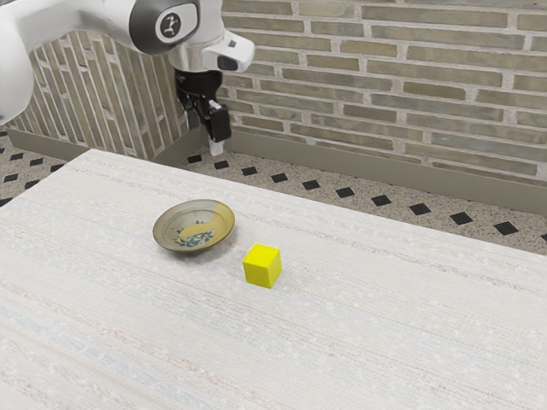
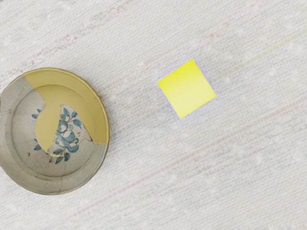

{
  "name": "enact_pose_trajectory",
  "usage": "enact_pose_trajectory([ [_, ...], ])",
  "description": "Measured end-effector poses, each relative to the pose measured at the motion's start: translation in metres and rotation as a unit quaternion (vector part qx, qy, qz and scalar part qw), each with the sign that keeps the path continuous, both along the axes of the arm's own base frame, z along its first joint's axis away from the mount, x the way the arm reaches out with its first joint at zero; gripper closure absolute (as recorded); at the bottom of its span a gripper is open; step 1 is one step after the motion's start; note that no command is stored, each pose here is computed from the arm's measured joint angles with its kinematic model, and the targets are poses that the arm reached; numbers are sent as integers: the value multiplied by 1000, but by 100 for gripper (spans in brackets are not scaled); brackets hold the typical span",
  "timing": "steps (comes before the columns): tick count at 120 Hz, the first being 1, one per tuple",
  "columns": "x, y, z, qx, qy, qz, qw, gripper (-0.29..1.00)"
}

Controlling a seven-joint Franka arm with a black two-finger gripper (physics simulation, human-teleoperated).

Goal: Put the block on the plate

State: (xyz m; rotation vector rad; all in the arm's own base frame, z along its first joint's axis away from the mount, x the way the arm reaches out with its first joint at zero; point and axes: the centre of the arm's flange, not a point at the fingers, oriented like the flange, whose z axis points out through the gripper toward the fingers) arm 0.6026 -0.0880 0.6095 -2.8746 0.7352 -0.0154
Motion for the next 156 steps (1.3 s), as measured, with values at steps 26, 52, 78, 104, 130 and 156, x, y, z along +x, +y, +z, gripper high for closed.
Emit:
enact_pose_trajectory([
  [26, 24, -8, -50, 0, 38, -65, 997, 0],
  [52, 56, -21, -122, -31, 63, -109, 992, 0],
  [78, 53, -24, -179, -88, 90, -114, 985, 0],
  [104, 48, -18, -220, -131, 79, -74, 985, 0],
  [130, 62, -9, -257, -141, 68, 2, 988, 0],
  [156, 74, 12, -292, -152, 63, 87, 983, 0],
])
